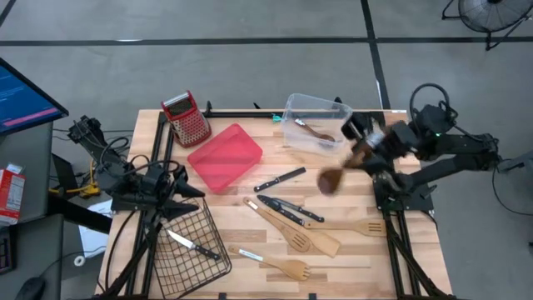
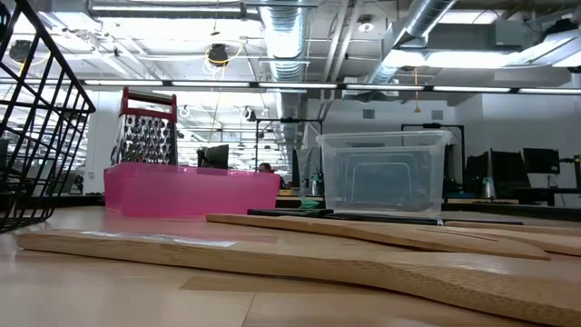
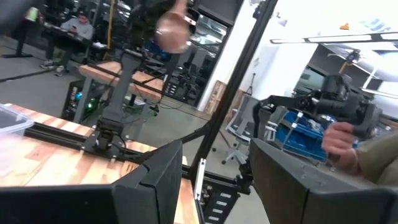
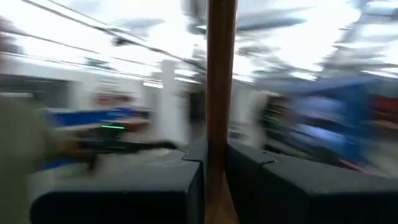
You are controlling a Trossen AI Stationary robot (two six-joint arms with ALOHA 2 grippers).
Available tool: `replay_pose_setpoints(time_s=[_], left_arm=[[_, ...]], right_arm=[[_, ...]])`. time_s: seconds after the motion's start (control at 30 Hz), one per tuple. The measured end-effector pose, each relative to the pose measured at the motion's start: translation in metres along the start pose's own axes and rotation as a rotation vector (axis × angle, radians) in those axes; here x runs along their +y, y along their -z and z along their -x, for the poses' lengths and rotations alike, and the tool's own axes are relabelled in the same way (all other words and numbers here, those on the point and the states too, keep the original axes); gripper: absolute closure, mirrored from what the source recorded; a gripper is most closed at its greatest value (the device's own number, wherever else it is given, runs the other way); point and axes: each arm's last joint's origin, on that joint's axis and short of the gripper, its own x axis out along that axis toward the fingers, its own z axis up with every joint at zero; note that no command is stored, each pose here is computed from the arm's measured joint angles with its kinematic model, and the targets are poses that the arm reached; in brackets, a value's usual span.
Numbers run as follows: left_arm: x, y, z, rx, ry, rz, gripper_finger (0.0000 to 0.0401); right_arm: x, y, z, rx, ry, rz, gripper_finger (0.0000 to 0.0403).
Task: Pick & Place Kitchen Items
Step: Put the wooden serving spoon into the transparent bin
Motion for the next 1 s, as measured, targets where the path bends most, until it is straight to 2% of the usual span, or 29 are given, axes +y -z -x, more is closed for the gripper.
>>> replay_pose_setpoints(time_s=[0.17,0.23,0.4,0.67,0.8,1.0], left_arm=[[0.0,0.0,0.0,-0.007,-0.016,0.001,0.0233],[0.001,0.0,0.0,-0.009,-0.023,0.001,0.0233],[0.001,-0.001,0.0,-0.016,-0.041,0.002,0.0233],[0.002,-0.001,0.0,-0.021,-0.06,0.001,0.0233],[0.002,-0.001,0.0,-0.021,-0.062,0.001,0.0233],[0.002,-0.001,0.0,-0.023,-0.066,0.001,0.0233]], right_arm=[[-0.039,0.013,0.007,0.125,0.442,0.073,0.0364],[-0.06,0.024,0.012,0.224,0.603,0.086,0.0364],[-0.115,0.061,0.027,0.516,0.847,0.055,0.0364],[-0.185,0.117,0.063,0.931,1.038,-0.052,0.0363],[-0.205,0.14,0.076,1.058,1.03,-0.129,0.0363],[-0.223,0.168,0.085,1.175,1.04,-0.214,0.0363]])
